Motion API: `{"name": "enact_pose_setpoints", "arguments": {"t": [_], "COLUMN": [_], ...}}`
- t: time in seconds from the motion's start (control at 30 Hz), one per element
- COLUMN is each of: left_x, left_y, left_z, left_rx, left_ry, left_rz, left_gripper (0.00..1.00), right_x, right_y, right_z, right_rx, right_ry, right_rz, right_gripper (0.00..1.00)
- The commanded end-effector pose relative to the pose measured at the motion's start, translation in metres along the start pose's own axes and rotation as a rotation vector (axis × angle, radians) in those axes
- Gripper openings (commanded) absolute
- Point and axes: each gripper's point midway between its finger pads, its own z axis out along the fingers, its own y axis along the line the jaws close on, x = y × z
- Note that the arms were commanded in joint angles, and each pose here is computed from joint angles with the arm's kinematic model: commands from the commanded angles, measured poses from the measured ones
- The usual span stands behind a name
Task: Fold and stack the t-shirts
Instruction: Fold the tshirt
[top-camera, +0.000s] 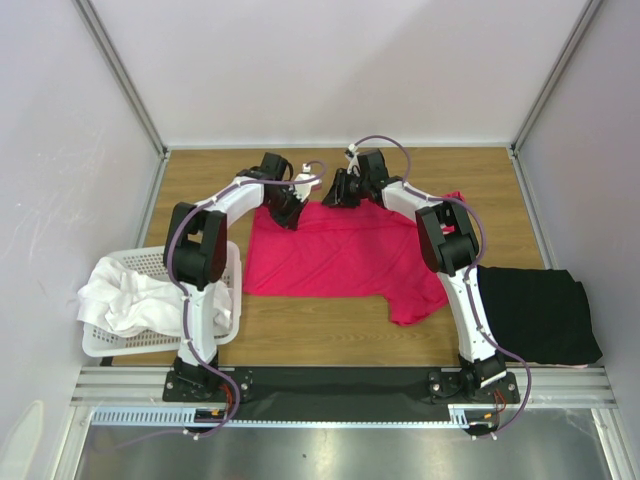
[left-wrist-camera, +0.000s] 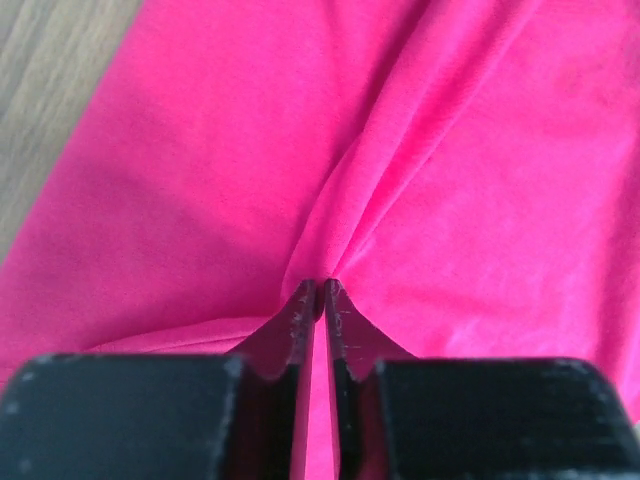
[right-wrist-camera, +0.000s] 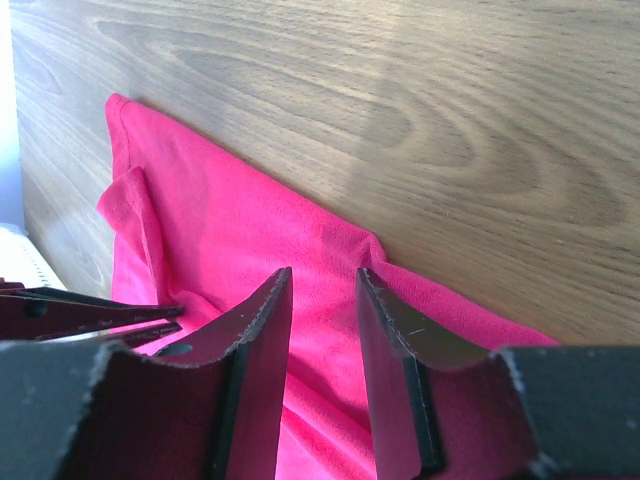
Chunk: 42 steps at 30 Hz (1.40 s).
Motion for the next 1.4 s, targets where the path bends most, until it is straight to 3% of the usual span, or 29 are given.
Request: {"name": "enact_pose_setpoints", "arguments": {"t": [0.0, 0.03, 0.07, 0.93, 1.0, 1.03, 1.13, 1.17, 1.23, 1.37], "left_x": [-0.02, -0.019, -0.018, 0.021, 0.026, 0.027, 0.022, 0.017, -0.009, -0.051], "left_y": [0.008, 0.008, 0.008, -0.034, -0.04, -0.041, -0.037, -0.036, -0.026, 0.006], "left_z": [-0.014, -0.014, -0.015, -0.031, -0.03, -0.029, -0.033, -0.037, -0.05, -0.078], "left_rx": [-0.04, -0.041, -0.048, 0.013, 0.034, 0.04, 0.006, -0.007, -0.068, -0.257], "left_ry": [-0.062, -0.063, -0.06, -0.045, -0.032, -0.027, -0.048, -0.069, -0.171, -0.338], "left_rz": [0.018, 0.02, 0.021, -0.032, -0.045, -0.05, -0.068, -0.107, -0.132, -0.392], "left_gripper": [0.1, 0.01, 0.0, 0.02, 0.18, 0.35, 0.43, 0.56, 0.69, 0.73], "right_x": [0.009, 0.009, 0.01, 0.009, 0.01, 0.009, 0.011, 0.011, 0.011, 0.01], "right_y": [-0.027, -0.027, -0.027, -0.028, -0.028, -0.027, -0.027, -0.025, -0.026, -0.023], "right_z": [0.001, 0.001, 0.001, 0.004, 0.005, 0.003, 0.004, 0.004, 0.004, 0.003], "right_rx": [0.095, 0.094, 0.094, 0.102, 0.101, 0.1, 0.099, 0.098, 0.098, 0.096], "right_ry": [0.026, 0.025, 0.027, 0.026, 0.027, 0.026, 0.029, 0.03, 0.031, 0.029], "right_rz": [0.029, 0.028, 0.03, 0.038, 0.037, 0.037, 0.033, 0.03, 0.028, 0.027], "right_gripper": [0.38, 0.38, 0.38, 0.37, 0.37, 0.37, 0.36, 0.36, 0.36, 0.36]}}
